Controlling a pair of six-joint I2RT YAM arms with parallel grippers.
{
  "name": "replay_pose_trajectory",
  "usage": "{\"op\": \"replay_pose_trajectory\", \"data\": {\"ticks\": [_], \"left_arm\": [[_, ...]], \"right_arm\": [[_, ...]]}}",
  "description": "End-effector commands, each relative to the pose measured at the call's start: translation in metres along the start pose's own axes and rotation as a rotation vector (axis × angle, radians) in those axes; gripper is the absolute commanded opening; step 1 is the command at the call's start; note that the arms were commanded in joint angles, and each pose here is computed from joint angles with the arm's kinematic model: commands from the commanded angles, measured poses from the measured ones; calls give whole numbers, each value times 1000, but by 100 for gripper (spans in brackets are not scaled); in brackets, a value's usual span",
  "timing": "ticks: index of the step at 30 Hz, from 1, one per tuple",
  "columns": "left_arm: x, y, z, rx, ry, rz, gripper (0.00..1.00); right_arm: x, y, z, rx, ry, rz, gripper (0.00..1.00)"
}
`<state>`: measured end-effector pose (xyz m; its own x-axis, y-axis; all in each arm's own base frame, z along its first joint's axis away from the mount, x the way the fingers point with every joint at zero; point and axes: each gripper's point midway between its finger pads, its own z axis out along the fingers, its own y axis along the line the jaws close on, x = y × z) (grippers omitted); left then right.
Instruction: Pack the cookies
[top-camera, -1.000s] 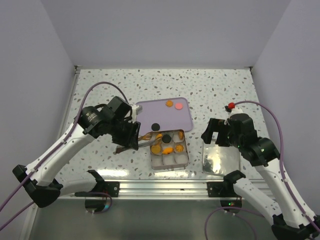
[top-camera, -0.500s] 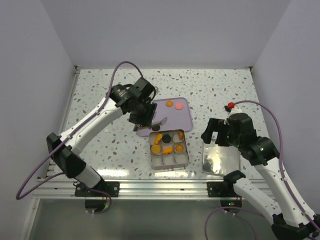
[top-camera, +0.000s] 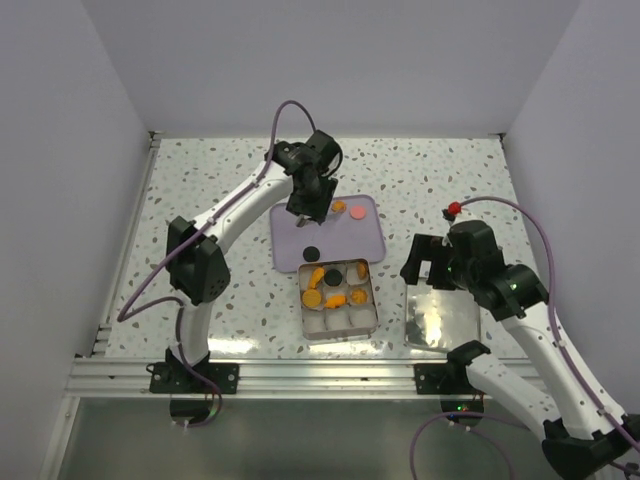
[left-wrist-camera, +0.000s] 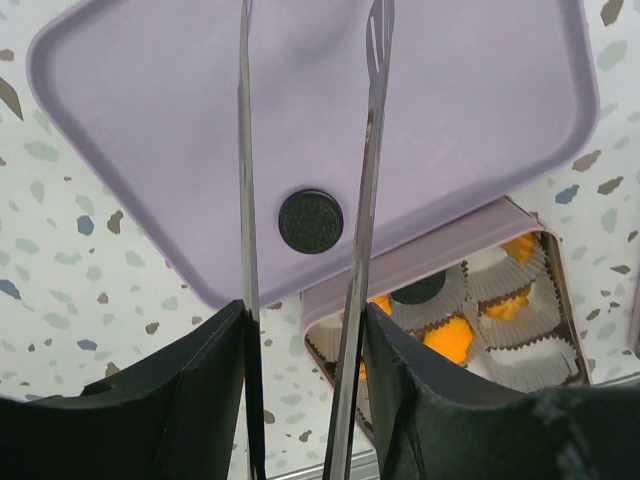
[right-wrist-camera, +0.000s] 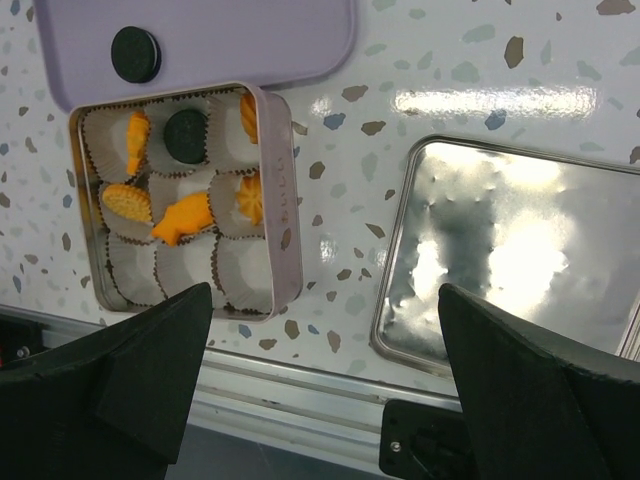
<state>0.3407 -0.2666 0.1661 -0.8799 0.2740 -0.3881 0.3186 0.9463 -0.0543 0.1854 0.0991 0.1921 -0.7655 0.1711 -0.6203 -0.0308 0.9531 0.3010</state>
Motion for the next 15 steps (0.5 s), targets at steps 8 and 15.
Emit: {"op": "replay_pose_trajectory", "data": {"ticks": [8,15], "left_arm": [[-39,-1,32,44,-29,20,52],[-36,1,40,47,-7,15,46]], "right_arm": [[-17,-4,5,49,-48,-22,99],[-18,-6,8,62,-44,-33,99]]}}
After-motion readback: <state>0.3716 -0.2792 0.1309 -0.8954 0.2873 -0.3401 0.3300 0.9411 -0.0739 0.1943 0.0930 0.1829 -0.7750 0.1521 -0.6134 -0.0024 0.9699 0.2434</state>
